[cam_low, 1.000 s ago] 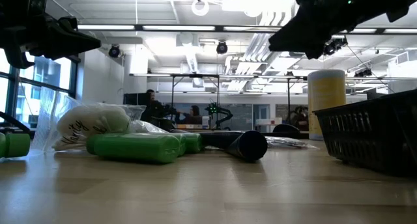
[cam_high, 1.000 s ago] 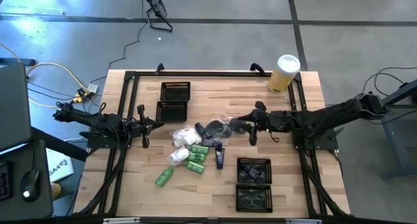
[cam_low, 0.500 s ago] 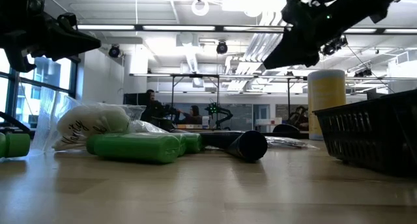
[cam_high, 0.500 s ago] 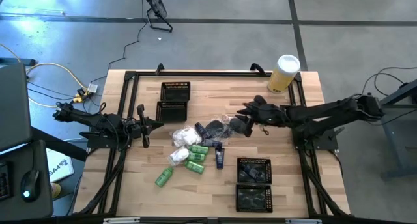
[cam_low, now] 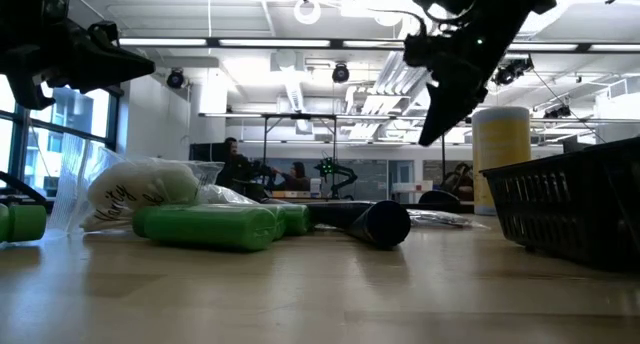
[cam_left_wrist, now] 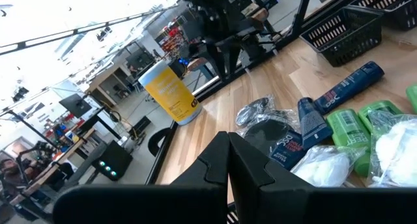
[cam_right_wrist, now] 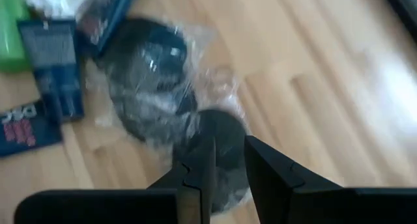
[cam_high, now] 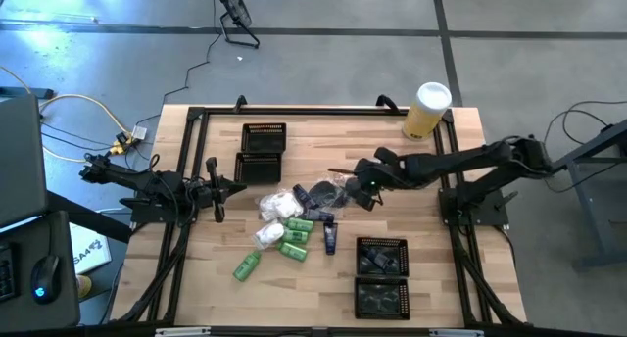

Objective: Pick & Place Travel size toiletries
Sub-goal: Put the black hairbrush into the top black basket

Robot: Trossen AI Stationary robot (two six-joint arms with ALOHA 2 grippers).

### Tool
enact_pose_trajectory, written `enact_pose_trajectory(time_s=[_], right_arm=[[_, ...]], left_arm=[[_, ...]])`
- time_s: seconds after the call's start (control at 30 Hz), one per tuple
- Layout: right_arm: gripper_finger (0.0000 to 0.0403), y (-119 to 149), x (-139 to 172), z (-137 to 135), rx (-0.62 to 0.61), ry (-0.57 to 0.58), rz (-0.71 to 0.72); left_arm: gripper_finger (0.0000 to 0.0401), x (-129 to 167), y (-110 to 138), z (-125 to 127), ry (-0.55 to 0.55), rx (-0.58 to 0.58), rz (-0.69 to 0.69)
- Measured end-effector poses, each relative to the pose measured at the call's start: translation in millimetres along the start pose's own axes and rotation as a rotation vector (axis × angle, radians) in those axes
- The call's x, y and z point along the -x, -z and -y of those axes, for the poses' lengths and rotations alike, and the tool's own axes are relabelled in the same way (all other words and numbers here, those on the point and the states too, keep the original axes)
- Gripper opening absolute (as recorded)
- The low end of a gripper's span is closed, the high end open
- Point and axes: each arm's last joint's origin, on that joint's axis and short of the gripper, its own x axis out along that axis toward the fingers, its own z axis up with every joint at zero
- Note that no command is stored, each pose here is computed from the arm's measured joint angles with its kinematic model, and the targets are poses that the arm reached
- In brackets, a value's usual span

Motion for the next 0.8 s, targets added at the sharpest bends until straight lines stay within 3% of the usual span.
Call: enact_pose_trajectory(time_s=[0.2,0.4,0.8], right_arm=[[0.0075,-2.9,-16.6,0.2,-0.058,-0.068,-0.124],[0.0086,-2.2,-24.7,6.4,-0.055,0.031,-0.127],[0.0216,14.4,-23.7,-11.7,0.008,-0.041,-0.165]], left_arm=[[0.0000,0.0,0.0,0.0,0.000,0.011,0.000],[0.0000,0.0,0.0,0.0,0.000,0.012,0.000],[0.0000,0.0,0.1,0.1,0.001,0.010,-0.001]])
